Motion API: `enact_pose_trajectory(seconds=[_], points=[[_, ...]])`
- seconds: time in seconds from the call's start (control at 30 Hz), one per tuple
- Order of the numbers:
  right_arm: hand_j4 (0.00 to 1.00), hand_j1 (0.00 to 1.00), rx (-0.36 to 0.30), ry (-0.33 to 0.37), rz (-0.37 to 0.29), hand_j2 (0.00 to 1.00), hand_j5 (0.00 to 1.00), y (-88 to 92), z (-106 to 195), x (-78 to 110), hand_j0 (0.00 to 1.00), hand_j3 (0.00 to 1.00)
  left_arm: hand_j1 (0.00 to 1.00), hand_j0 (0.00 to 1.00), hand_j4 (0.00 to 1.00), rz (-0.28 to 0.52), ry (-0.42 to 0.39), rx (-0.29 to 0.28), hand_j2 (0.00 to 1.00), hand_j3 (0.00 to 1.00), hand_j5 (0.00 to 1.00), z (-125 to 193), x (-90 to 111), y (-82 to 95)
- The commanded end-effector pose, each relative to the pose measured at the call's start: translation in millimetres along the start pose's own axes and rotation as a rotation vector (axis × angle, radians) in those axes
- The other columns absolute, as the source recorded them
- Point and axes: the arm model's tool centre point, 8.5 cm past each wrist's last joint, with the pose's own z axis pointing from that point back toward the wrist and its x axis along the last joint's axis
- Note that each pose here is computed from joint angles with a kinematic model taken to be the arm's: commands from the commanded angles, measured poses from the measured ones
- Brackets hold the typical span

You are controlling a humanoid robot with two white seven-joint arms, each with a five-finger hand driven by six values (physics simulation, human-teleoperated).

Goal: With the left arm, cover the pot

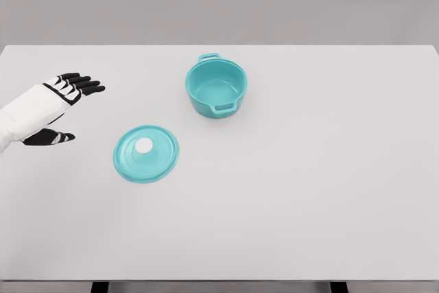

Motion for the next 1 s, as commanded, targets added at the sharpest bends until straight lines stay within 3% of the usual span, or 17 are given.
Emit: enact_pose_trajectory(seconds=[0.0,0.23,0.33,0.47,0.53,0.77,0.97], points=[[1.0,1.0,0.0,0.0,0.0,1.0,1.0,0.0,0.0,0.2,1.0,1.0,1.0,1.0,1.0,0.005,-0.001,0.005,1.0,1.0,1.0,0.0,0.3,0.8],[1.0,1.0,0.0,0.003,0.0,1.0,1.0,0.1,0.0,-1.3,1.0,1.0,1.0,1.0,1.0,0.004,-0.026,0.026,1.0,1.0,1.0,-2.7,6.6,8.2],[1.0,1.0,0.0,0.001,0.0,1.0,1.0,0.0,0.0,-0.8,1.0,1.0,1.0,1.0,1.0,-0.006,-0.079,-0.005,1.0,1.0,1.0,-9.8,20.3,4.6],[1.0,1.0,0.0,0.001,0.0,1.0,1.0,0.0,0.0,-0.8,1.0,1.0,1.0,1.0,1.0,-0.115,-0.111,-0.175,1.0,1.0,1.0,-18.3,21.9,27.7],[1.0,1.0,0.0,0.003,0.0,1.0,1.0,0.1,0.0,-1.3,1.0,1.0,1.0,1.0,1.0,-0.143,-0.149,-0.245,1.0,1.0,1.0,-20.5,28.1,22.7],[1.0,1.0,0.0,0.003,0.0,1.0,1.0,0.1,0.0,-1.3,1.0,1.0,0.79,0.79,0.79,-0.174,-0.203,-0.237,0.79,0.79,0.79,-30.3,43.4,28.2],[1.0,1.0,0.0,0.003,0.0,1.0,1.0,0.1,0.0,-1.3,1.0,1.0,0.79,0.79,0.79,-0.184,-0.213,-0.216,0.79,0.79,0.79,-36.8,49.2,28.7]])
